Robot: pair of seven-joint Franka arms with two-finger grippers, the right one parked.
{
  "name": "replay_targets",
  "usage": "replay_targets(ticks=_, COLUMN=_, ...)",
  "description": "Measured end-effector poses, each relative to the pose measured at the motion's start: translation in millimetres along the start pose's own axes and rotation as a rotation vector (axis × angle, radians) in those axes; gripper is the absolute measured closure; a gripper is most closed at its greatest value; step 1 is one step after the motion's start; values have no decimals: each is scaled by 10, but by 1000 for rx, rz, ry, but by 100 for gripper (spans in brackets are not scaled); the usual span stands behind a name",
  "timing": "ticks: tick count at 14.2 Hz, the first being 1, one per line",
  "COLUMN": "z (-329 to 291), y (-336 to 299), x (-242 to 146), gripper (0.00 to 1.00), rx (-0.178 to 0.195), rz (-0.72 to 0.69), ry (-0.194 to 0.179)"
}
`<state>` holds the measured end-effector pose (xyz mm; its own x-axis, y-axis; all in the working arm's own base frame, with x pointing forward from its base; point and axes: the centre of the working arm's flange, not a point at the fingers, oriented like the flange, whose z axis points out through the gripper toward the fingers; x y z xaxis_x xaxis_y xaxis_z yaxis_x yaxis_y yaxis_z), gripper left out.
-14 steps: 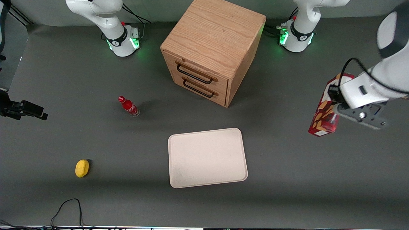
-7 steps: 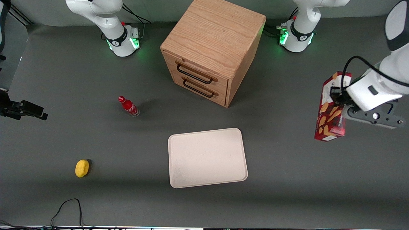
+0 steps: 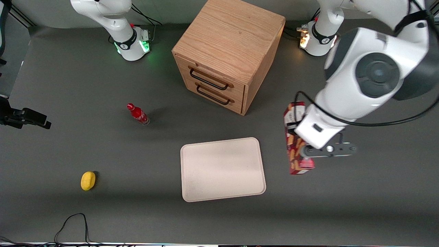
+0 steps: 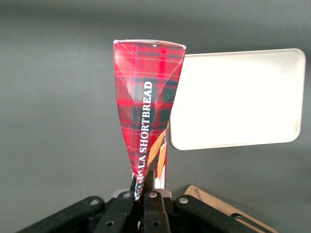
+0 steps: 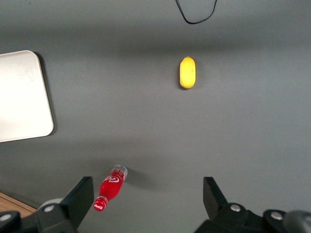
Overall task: Place red cookie box on tray
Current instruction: 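Carry the box over the white tray and lower it onto it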
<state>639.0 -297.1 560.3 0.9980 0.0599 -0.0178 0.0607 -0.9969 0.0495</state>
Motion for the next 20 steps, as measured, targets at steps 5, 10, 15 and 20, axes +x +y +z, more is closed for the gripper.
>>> replay_targets(ticks=5, z=152, y=277, x=-42, gripper=97, rx=-15, rz=14, ry=2)
replay_targets(ticks=10, z=1431, y=528, x=290, gripper=97, rx=-13, rz=19, ry=-57)
replay_targets(ticks=15, z=2445, y=634, x=444, gripper=97, rx=-16, rz=-3, ry=-76)
replay_targets(ticks=20, z=2896, y=680, x=439, gripper=97, rx=-25, rz=-45, ry=-63)
